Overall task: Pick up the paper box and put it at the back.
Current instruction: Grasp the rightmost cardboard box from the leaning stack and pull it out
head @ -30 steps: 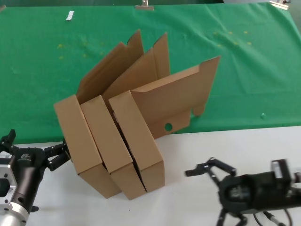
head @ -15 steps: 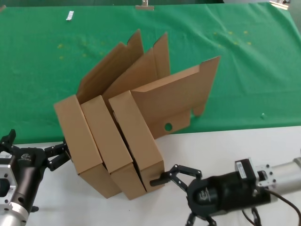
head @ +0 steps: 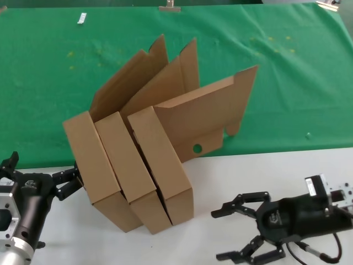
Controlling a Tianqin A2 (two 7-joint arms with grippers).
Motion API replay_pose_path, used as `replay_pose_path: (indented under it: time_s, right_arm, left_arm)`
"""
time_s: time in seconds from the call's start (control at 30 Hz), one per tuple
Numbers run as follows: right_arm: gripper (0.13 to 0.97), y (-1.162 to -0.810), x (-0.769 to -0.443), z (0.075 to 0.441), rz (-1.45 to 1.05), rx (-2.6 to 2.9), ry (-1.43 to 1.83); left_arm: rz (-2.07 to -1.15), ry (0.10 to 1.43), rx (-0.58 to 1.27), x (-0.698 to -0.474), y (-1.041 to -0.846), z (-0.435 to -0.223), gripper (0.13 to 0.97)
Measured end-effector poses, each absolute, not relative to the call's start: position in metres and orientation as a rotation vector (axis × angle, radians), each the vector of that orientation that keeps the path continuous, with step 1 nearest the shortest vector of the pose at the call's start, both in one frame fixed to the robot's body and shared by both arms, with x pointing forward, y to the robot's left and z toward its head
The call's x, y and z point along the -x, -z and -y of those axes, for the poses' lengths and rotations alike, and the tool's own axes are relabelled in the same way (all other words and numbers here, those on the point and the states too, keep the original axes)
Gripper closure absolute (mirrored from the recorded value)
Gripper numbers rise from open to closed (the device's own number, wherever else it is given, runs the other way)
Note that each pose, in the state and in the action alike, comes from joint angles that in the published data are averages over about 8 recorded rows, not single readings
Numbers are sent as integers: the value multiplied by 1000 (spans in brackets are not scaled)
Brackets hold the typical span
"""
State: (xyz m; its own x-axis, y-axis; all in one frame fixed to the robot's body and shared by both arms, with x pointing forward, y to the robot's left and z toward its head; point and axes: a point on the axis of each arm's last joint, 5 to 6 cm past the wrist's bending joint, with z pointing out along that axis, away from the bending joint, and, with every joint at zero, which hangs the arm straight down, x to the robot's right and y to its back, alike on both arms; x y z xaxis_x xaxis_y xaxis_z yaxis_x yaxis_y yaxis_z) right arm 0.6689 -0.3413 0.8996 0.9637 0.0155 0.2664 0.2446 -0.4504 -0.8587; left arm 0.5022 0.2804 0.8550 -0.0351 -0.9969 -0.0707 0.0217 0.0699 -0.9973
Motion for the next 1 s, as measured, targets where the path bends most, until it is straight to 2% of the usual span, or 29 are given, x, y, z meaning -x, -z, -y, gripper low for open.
replay_pose_path:
  time_s: [0.03,0.13,0.3,0.43,0.6,1.0]
  right_arm:
    - [394,-900,-669,343,176,2030,269]
    - [473,-898,-670,342,160,2031,271]
    - [606,-894,-672,323,179,1999,245]
    - [673,-893,-675,305,207,1967,222]
    - [783,-898,-678,300,215,1968,220]
    - [783,-909,-679,336,102,2022,270]
  left_arm:
    - [-1253,1193,1125,-502,-855,-280,132]
    - [-1253,1193,1125,-502,-855,-280,132]
    - [-1253,1193,1125,-502,-855,-280,132]
    - [-1253,1193,1125,-502,-855,-280,132]
    - [-1253,1193,1125,-502,-855,-280,132]
    - [-1253,1193,1125,-502,-855,-280,132]
